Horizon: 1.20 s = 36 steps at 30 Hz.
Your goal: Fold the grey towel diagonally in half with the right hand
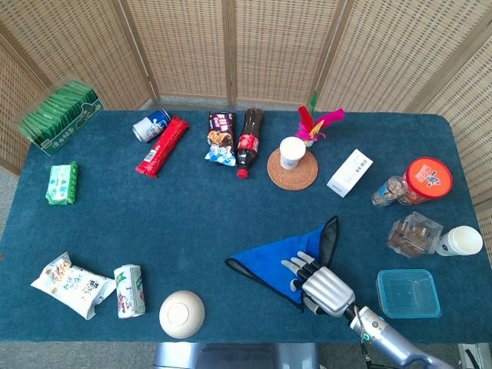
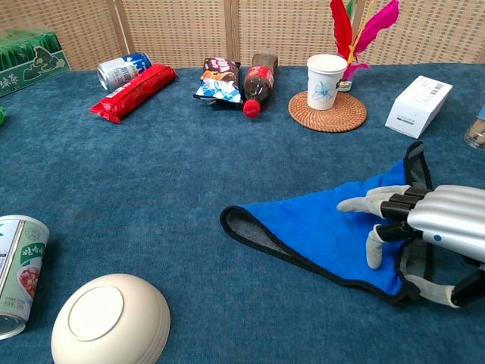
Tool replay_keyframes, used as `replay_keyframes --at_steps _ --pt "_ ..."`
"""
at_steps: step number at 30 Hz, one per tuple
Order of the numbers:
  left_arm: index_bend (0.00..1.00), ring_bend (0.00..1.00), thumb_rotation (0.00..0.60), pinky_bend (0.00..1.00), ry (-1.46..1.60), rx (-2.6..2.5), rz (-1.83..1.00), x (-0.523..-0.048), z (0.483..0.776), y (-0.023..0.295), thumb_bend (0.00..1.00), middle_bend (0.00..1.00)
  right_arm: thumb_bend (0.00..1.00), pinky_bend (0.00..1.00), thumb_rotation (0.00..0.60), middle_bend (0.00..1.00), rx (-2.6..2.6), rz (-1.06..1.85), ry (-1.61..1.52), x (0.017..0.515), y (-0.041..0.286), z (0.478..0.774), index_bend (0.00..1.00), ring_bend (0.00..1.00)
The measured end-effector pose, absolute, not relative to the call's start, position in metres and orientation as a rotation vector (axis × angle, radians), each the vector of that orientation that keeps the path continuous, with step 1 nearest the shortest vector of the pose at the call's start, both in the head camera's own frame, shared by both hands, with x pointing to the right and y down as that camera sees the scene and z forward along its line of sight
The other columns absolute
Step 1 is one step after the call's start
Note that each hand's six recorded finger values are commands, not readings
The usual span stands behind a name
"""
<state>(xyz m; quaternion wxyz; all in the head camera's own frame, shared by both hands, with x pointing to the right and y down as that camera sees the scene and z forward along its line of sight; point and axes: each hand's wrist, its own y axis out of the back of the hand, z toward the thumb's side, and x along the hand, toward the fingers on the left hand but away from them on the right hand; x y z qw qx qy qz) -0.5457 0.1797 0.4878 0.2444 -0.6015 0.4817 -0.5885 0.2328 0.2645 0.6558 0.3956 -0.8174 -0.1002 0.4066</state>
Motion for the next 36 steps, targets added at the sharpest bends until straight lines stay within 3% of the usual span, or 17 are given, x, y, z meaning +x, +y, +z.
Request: replay_keyframes --at_steps 5,9,14,16,22,36 --pt "0.06 0.0 0.6 0.0 1.316 -1.643 -1.607 -0.546 0.488 0.18 0.17 0.0 0.51 0.0 0.503 0.0 -2.066 1.031 -0.24 0.233 0.265 0.655 0.37 0.0" --pt "0.06 0.0 0.6 0.0 1.316 -1.644 -1.607 -0.546 0.488 0.18 0.17 0.0 0.5 0.0 0.43 0.0 -2.074 1.028 -0.229 0.232 0.266 0.652 0.29 0.0" --pt "0.06 0.0 0.6 0.0 1.318 -1.644 -1.607 -0.546 0.488 0.18 0.17 0.0 0.42 0.0 0.351 0.0 -2.064 1.024 -0.21 0.232 0.267 0.651 0.19 0.0" --pt "0.06 0.0 0.6 0.0 1.32 -1.643 -1.607 -0.546 0.488 0.18 0.17 0.0 0.34 0.0 0.331 0.0 -2.052 1.022 -0.206 0.232 0.265 0.651 0.15 0.0" --pt "0.06 0.0 0.6 0.0 1.317 -1.645 -1.608 -0.546 0.488 0.18 0.17 0.0 0.24 0.0 0.294 0.0 -2.025 1.026 -0.215 0.235 0.258 0.652 0.07 0.0" --pt "0.06 0.0 0.6 0.0 1.317 -1.645 -1.61 -0.546 0.489 0.18 0.17 0.0 0.24 0.0 0.272 0.0 -1.893 0.998 -0.245 0.243 0.231 0.645 0.04 0.0"
